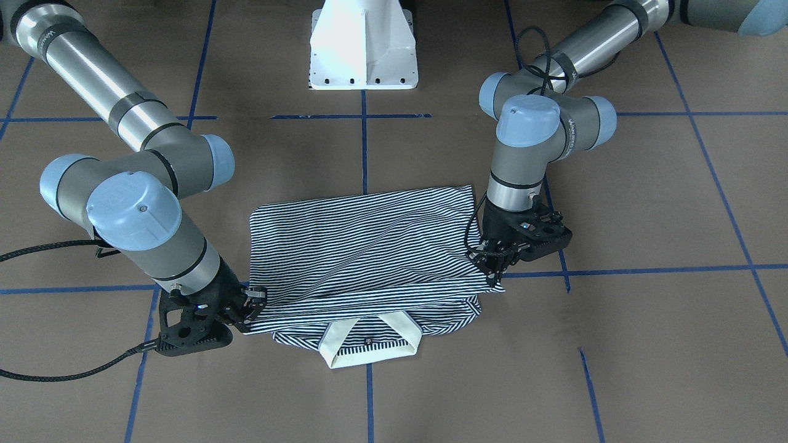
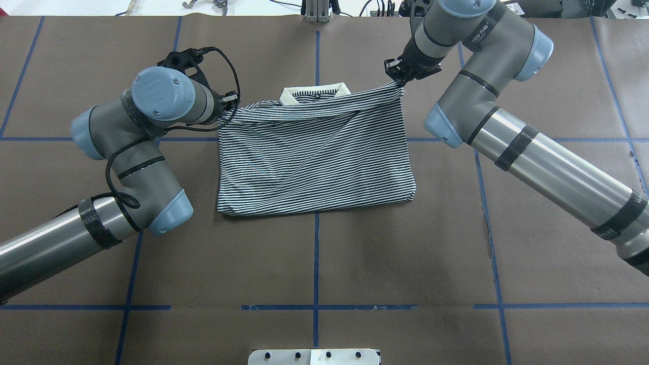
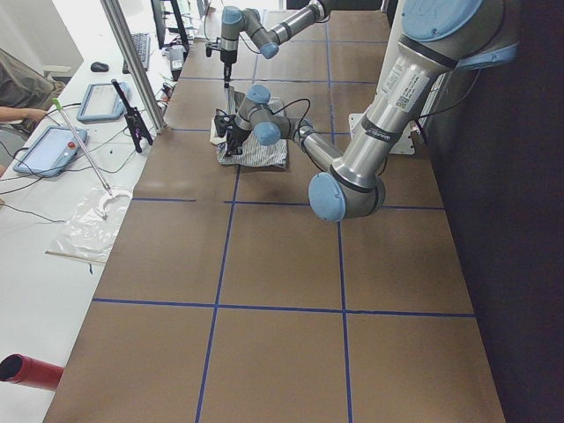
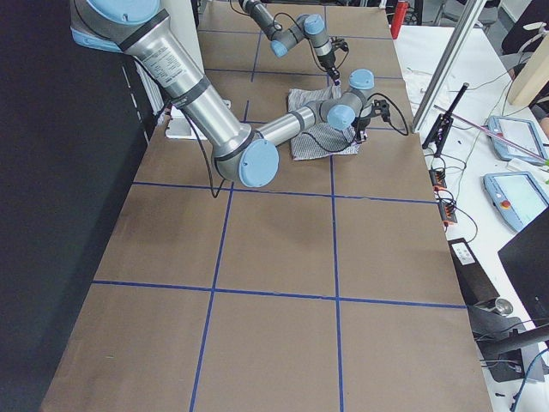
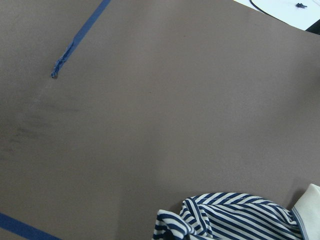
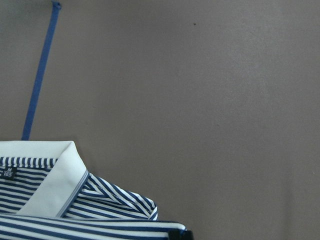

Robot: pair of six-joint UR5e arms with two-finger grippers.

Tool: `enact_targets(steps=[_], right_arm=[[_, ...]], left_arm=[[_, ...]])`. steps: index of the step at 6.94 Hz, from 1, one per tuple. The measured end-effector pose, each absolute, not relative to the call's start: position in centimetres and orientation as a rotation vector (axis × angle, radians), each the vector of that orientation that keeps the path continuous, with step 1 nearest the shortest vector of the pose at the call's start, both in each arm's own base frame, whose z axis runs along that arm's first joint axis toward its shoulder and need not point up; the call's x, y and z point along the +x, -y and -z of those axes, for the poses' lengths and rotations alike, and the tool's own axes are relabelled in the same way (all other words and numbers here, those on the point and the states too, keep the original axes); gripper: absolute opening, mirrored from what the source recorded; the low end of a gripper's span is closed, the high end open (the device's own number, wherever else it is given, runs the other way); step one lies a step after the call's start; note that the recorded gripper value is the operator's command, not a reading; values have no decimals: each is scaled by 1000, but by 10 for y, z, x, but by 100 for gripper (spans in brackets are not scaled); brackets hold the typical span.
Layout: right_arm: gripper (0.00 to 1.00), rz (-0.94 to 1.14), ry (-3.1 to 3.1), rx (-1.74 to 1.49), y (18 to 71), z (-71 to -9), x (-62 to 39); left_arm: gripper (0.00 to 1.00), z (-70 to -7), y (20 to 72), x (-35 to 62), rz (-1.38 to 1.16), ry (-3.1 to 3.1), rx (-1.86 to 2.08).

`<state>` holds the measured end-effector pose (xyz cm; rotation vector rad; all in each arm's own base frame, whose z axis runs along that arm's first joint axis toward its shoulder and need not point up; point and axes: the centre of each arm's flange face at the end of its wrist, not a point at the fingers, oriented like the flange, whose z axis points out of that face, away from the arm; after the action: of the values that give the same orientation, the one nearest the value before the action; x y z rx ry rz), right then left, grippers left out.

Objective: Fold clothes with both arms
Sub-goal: 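Lay the folded hem near the collar and open both grippers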

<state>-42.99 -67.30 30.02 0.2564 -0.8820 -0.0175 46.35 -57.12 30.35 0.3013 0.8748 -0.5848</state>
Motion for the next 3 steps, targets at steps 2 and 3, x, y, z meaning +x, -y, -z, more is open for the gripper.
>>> enact_targets(steps=[2, 3], right_arm=[[0, 20, 891, 269, 676, -306, -432], [0, 21, 893, 271, 676, -307, -432]], left_arm=[[0, -303, 574, 460, 591, -875, 304], [0, -303, 574, 460, 592, -876, 304]])
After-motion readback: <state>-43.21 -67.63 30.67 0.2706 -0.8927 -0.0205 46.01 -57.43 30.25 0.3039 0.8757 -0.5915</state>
